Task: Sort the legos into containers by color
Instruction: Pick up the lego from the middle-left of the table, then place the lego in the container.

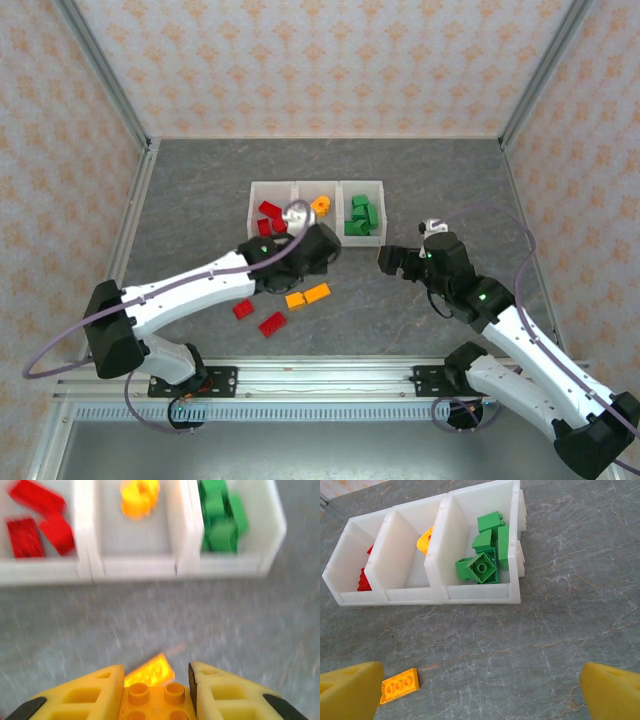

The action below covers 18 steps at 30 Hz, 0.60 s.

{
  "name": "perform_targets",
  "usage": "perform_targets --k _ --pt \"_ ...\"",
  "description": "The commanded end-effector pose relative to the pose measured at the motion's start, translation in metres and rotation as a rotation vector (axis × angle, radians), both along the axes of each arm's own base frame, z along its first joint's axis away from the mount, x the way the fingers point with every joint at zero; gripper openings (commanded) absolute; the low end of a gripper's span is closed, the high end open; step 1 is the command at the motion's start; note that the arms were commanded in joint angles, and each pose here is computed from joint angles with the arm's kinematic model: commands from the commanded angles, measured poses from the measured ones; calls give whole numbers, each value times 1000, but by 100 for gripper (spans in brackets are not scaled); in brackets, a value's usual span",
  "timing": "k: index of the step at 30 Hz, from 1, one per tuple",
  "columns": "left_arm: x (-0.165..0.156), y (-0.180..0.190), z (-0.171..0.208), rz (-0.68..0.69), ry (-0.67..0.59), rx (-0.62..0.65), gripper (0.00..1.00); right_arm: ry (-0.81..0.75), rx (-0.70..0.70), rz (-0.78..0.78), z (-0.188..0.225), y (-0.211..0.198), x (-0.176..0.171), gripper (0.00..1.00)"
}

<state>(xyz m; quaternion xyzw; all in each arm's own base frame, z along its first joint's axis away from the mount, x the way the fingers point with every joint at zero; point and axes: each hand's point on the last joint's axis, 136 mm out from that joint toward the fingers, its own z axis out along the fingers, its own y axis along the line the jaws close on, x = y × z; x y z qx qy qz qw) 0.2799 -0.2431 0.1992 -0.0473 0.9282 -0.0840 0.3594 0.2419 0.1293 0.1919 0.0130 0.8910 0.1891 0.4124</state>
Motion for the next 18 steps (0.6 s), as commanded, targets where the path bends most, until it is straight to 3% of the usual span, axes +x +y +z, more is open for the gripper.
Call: perform_targets --k 1,5,10,18 --pt "46 25 29 102 -149 12 29 -12 -9 -33 0 -7 1 100" --pt "93 35 32 159 -176 3 29 -31 6 -32 5 -7 0 100" --pt "137 21 26 151 -178 5 27 -37 8 -31 7 -8 -1 100" --pt "172 -1 -18 151 -130 20 28 -41 15 -27 9 -7 -2 100"
